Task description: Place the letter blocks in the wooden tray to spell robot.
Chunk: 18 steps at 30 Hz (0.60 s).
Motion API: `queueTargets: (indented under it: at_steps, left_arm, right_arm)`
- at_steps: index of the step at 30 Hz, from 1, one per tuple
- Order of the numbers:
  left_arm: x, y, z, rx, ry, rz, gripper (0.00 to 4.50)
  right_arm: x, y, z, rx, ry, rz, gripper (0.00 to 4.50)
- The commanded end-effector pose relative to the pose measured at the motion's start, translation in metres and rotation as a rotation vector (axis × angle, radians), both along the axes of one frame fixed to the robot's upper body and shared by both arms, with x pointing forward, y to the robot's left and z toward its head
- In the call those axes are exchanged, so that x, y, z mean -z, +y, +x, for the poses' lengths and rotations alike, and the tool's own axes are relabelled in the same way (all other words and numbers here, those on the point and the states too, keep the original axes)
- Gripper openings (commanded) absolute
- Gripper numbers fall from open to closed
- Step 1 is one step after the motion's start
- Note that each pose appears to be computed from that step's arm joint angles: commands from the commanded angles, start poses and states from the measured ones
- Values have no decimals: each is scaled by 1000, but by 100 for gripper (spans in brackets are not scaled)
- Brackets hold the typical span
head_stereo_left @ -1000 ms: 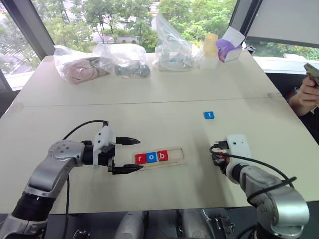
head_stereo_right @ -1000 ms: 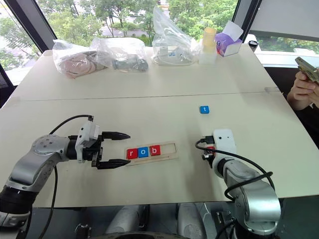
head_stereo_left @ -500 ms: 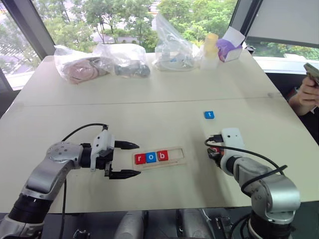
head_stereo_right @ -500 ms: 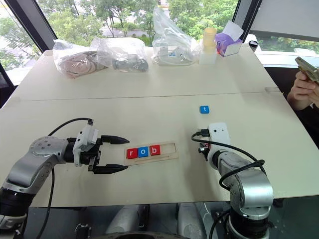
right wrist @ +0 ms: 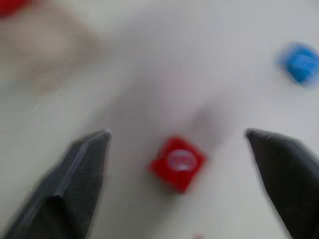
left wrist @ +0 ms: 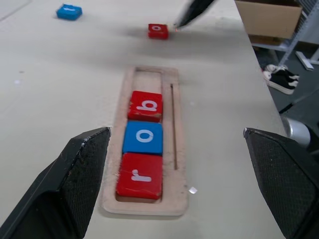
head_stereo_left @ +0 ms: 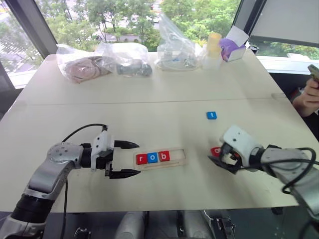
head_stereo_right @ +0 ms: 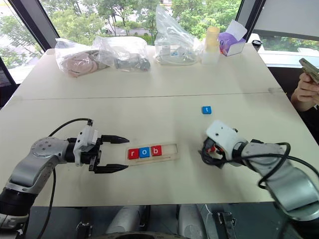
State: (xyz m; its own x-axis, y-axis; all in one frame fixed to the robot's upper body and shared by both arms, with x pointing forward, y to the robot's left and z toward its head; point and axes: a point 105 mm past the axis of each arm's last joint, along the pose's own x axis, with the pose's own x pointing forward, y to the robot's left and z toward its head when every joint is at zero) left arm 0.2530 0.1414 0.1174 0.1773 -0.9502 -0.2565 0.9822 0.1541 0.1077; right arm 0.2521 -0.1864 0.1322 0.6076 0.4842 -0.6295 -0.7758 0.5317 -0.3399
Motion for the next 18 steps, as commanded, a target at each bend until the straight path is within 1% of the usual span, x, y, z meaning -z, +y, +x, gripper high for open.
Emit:
queueTargets:
  at_steps: [1,3,6,8,10,13,18]
  left_arm:
    - [-8,-1,4,-2,-58,-14,450]
    - [-7,-1,5,-4,-63,-15,450]
    - [-6,-1,6,-13,-73,-20,450]
    - [-6,-1,6,-20,-78,-23,450]
    - [-6,-1,6,-26,-83,-26,450]
    - [-7,-2,5,-32,-85,-33,450]
    - [-8,-2,3,-42,-83,-31,450]
  right_arm:
    - [-6,-13,0,-154,34,44,445]
    - [1,-23,-2,-229,80,1,445]
    - [5,-34,11,-282,71,-28,445]
    - [12,-41,14,-325,117,-71,445]
    - [16,-46,17,-371,119,-115,445]
    - [19,-50,32,-388,102,-130,445]
    - [23,-48,44,-432,83,-136,445]
